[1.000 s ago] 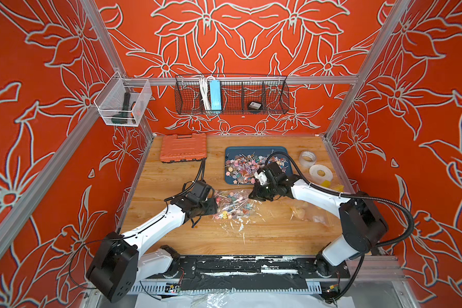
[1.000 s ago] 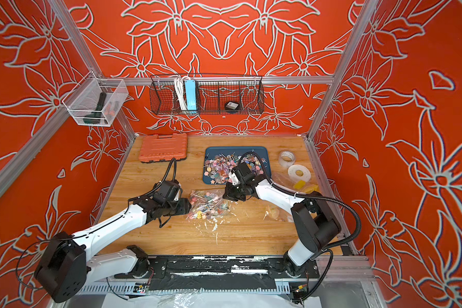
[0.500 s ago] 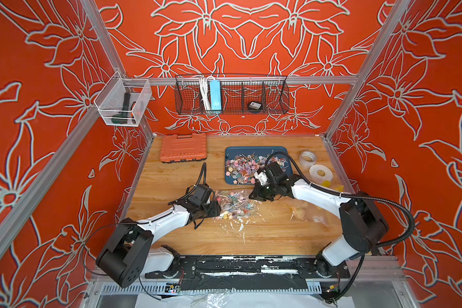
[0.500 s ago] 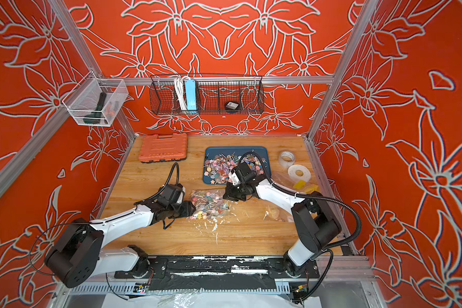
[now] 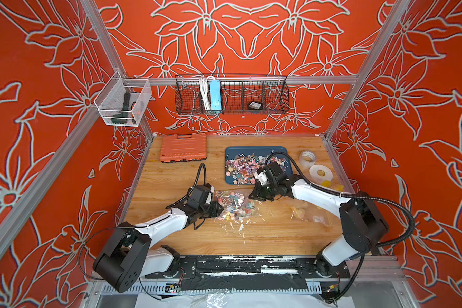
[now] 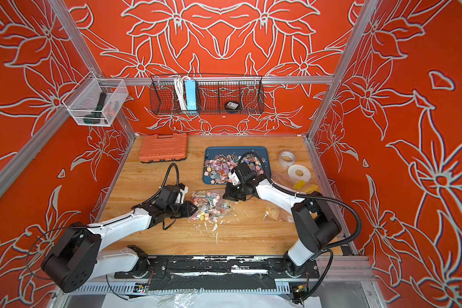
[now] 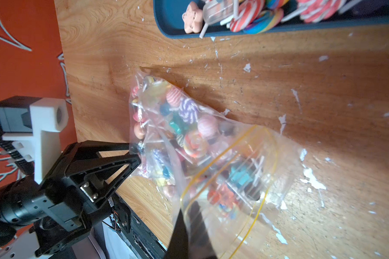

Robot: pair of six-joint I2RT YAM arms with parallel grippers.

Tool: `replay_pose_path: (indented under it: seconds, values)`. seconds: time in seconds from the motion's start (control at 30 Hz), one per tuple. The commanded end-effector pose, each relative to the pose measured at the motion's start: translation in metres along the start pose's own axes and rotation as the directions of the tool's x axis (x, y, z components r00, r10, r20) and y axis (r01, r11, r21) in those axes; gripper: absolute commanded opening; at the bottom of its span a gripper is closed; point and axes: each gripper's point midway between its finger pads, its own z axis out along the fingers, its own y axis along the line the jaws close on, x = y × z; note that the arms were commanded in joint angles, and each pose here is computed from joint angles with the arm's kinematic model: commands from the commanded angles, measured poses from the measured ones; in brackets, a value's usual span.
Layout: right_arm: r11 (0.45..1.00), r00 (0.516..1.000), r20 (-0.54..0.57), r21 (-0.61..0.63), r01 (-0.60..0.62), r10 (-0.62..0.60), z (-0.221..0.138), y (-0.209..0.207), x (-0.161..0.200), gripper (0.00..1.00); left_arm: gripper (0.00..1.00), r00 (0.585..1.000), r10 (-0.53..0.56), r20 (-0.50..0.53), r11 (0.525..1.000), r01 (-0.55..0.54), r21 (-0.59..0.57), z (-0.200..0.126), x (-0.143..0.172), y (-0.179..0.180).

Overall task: Pour candies out of the ziploc bag
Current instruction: Pick up the ziploc bag from the center of the board.

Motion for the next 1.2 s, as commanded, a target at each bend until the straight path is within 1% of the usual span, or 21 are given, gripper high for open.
replay_pose_path:
  seconds: [0.0,0.1,0.13,0.27,0.37,0.43,0.6,0.67,0.8,0.9,0.97,1.03,1.1,1.17]
  values:
    - [1.0,1.0,-0.002,-0.012,0.005,-0.005,-0.002,0.0,0.001,0.0,0.37,0.999,0.039,0.026,0.991,-0.042,0.128,-0.009,-0.006,-0.027]
    - [1.0,1.0,-0.005,-0.013,0.0,0.0,0.0,-0.001,0.001,0.0,0.43,0.999,0.04,0.037,0.992,-0.044,0.115,-0.011,-0.009,-0.026]
    - [1.0,1.0,-0.004,-0.014,0.001,-0.001,0.0,-0.001,0.001,0.0,0.43,0.999,0.039,0.037,0.994,-0.042,0.104,-0.01,-0.009,-0.024]
    - [1.0,1.0,-0.007,-0.017,-0.001,0.001,0.0,-0.001,0.002,0.0,0.43,0.999,0.032,0.02,0.997,-0.034,0.065,-0.004,-0.007,-0.016]
    - [1.0,1.0,-0.007,-0.016,-0.002,0.002,0.0,-0.002,0.003,0.0,0.41,0.999,0.033,0.016,0.998,-0.033,0.053,-0.001,-0.008,-0.013]
    - [1.0,1.0,-0.005,-0.015,-0.001,0.001,0.0,-0.002,0.002,0.0,0.38,0.999,0.033,0.027,0.999,-0.034,0.042,-0.002,-0.011,-0.013]
    - [1.0,1.0,-0.006,-0.016,-0.001,0.001,0.001,-0.002,0.002,0.0,0.21,0.997,0.044,0.056,0.999,-0.045,0.027,-0.007,-0.019,-0.015]
    - [1.0,1.0,-0.006,-0.017,-0.002,0.002,0.001,-0.002,0.002,0.0,0.16,0.997,0.046,0.064,0.999,-0.048,0.025,-0.009,-0.02,-0.015]
    - [1.0,1.0,-0.009,-0.019,-0.004,0.004,0.002,-0.002,0.003,0.0,0.09,0.997,0.045,0.066,0.999,-0.046,0.018,-0.01,-0.019,-0.013]
    - [1.0,1.0,-0.007,-0.02,-0.003,0.003,0.001,-0.001,0.003,0.0,0.06,0.998,0.042,0.054,0.999,-0.043,0.018,-0.006,-0.016,-0.011]
    - [1.0,1.0,-0.006,-0.02,-0.003,0.002,0.001,-0.002,0.003,0.0,0.06,0.998,0.039,0.042,0.999,-0.04,0.017,-0.004,-0.014,-0.01]
    - [1.0,1.0,-0.005,-0.02,-0.002,0.002,0.001,-0.001,0.003,0.0,0.08,0.999,0.04,0.035,0.999,-0.04,0.018,-0.002,-0.013,-0.009]
    - [1.0,1.0,-0.007,-0.019,-0.003,0.003,0.001,-0.002,0.004,0.0,0.16,0.999,0.038,0.032,0.999,-0.039,0.014,-0.001,-0.013,-0.008]
    - [1.0,1.0,-0.006,-0.02,0.0,0.0,0.0,-0.001,0.004,0.0,0.21,0.999,0.039,0.033,0.999,-0.039,0.005,-0.001,-0.013,-0.007]
